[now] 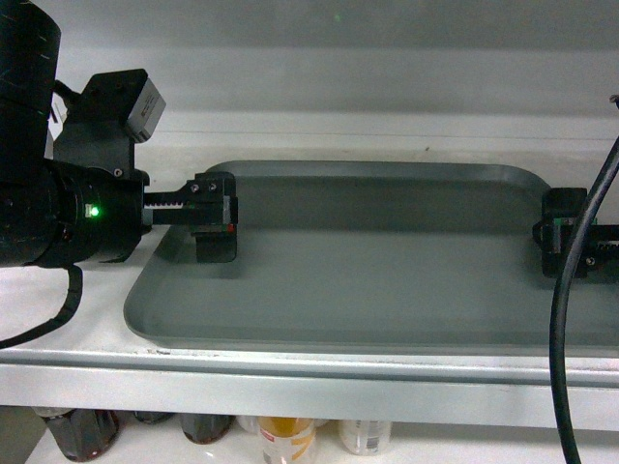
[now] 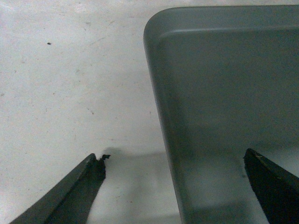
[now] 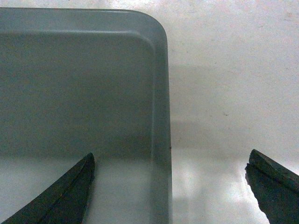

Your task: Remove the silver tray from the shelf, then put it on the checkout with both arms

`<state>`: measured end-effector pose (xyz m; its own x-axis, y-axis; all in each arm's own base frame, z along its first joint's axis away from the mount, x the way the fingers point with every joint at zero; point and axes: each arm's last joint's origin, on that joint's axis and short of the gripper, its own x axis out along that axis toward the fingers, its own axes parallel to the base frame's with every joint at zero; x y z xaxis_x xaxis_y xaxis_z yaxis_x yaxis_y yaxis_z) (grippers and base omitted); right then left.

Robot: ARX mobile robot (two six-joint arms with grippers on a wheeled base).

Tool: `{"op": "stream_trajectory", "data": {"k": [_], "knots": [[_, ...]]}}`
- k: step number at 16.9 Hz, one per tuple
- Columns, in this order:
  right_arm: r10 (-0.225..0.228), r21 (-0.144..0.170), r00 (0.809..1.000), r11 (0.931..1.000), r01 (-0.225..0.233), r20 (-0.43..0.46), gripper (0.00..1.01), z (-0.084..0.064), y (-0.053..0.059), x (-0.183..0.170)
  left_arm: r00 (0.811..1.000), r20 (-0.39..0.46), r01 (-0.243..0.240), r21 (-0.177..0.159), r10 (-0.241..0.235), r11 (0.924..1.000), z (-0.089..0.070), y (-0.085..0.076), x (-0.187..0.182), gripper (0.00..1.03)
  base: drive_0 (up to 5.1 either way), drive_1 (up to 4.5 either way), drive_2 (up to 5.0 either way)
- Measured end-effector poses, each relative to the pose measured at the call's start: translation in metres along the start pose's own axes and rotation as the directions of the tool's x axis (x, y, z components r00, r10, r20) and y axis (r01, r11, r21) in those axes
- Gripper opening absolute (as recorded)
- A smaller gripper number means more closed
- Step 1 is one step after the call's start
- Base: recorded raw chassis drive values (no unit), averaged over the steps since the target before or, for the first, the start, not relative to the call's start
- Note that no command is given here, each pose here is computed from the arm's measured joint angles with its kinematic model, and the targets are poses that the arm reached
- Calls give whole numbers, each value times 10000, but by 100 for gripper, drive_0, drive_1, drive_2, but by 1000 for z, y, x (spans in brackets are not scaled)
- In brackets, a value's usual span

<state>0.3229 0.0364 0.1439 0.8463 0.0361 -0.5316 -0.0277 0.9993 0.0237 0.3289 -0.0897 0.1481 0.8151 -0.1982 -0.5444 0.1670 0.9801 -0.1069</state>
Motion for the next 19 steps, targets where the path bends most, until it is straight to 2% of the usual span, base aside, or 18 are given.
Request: {"op": "stream_trajectory", "data": {"k": [1,2,10,11,12,13,14,19], "knots": [[2,1,10000,10000,-2,23,96,0,0,0,10000,-5,-20,27,20,10000,0,0,0,87,0,0,0],[2,-5,10000,10000,-2,34,89,0,0,0,10000,-8,-54,65,54,10000,0,0,0,79,0,0,0],[14,-2,9997,10000,-14,243,23,-5,-1,-1,10000,-18,-22,229,22,9997,-1,-4,0,15,0,0,0],[126,4,9994,9999,-126,316,16,-6,-1,-2,10000,-19,34,146,-34,9999,-1,-3,0,8,0,0,0],[241,251,9988,9994,-252,433,3,-5,-2,-5,10000,4,-13,-357,13,9994,0,-4,0,3,0,0,0],[303,450,9986,9985,-323,439,3,-7,-4,-9,10000,-34,-81,-317,80,9995,0,-6,0,3,0,0,0],[300,445,9988,9985,-316,375,3,-4,-4,-18,9997,-255,-53,-164,48,9999,2,-10,-5,3,0,0,0],[344,308,9987,9989,-355,366,3,3,-2,-29,9993,-328,-172,12,173,9999,7,-13,-16,3,0,0,0]]}}
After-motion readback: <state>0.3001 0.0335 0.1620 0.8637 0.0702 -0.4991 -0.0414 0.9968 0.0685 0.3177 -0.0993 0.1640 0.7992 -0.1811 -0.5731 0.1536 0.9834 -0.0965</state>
